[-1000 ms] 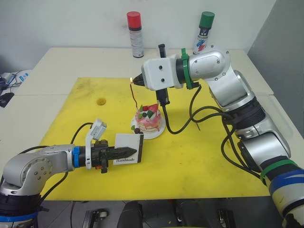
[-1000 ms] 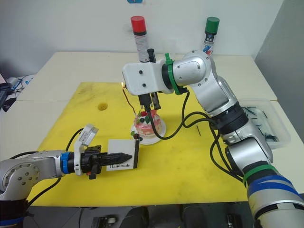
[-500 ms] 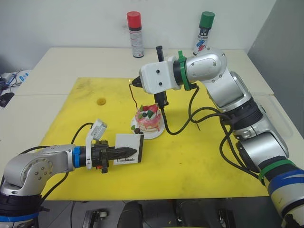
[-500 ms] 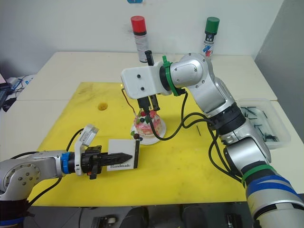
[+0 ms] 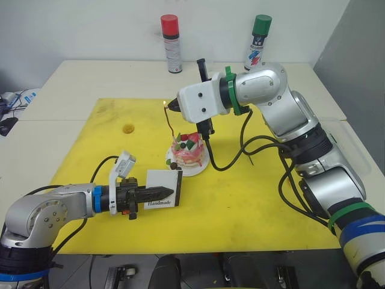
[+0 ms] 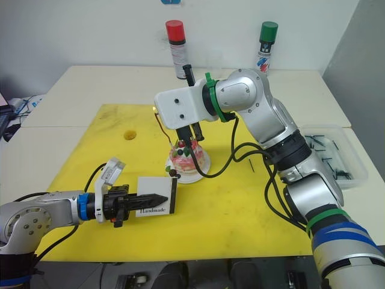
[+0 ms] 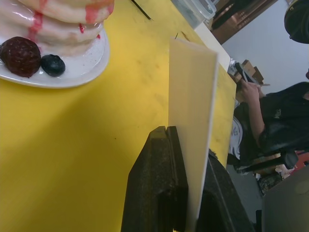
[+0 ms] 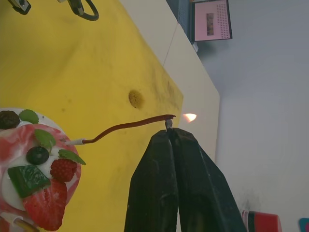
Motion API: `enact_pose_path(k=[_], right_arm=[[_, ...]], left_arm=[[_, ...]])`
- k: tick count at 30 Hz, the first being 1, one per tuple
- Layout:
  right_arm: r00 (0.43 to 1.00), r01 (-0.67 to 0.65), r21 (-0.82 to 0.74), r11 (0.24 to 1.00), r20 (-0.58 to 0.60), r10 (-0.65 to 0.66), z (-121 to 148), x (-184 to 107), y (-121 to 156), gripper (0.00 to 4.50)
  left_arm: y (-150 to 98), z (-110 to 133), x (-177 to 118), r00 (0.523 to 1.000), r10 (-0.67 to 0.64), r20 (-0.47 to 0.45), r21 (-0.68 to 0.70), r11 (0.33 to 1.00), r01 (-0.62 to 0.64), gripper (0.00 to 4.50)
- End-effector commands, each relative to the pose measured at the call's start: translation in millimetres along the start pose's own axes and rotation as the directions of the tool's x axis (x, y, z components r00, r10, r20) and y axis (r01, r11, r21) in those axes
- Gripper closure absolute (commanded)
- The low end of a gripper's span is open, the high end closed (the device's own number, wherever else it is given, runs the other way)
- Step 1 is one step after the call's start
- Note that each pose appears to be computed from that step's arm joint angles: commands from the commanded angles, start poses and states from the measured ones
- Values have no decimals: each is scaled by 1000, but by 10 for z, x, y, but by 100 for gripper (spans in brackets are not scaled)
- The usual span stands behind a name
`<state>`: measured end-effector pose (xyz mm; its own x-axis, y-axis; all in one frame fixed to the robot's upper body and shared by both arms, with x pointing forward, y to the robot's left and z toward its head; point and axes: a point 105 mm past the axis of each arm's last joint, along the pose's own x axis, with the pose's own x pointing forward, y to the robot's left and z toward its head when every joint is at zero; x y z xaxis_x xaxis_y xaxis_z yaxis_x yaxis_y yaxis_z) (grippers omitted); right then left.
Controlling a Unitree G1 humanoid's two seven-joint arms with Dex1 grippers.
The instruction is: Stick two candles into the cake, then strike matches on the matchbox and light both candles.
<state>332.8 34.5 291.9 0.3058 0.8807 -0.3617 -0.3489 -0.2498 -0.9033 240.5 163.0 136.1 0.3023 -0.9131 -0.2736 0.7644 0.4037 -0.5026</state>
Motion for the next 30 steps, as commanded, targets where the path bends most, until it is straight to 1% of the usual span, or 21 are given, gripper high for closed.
enact_pose_path(k=[1,26,28,30], right_arm=[[1000,21,-29,999,13,-21,57,-32,-65,445],[1000,26,-25,999,13,-25,52,-33,-59,445],[999,37,-24,999,6,-36,37,-57,-88,445],[996,80,-12,997,-23,-80,-39,-150,-197,445]], left_arm=[[-30,18,16,1000,-11,4,21,1000,11,450],[-16,14,-2,1000,1,2,22,1000,-1,450],[-13,20,0,1000,1,2,24,1000,-1,450],[-13,26,8,1000,-1,2,26,1000,1,450]])
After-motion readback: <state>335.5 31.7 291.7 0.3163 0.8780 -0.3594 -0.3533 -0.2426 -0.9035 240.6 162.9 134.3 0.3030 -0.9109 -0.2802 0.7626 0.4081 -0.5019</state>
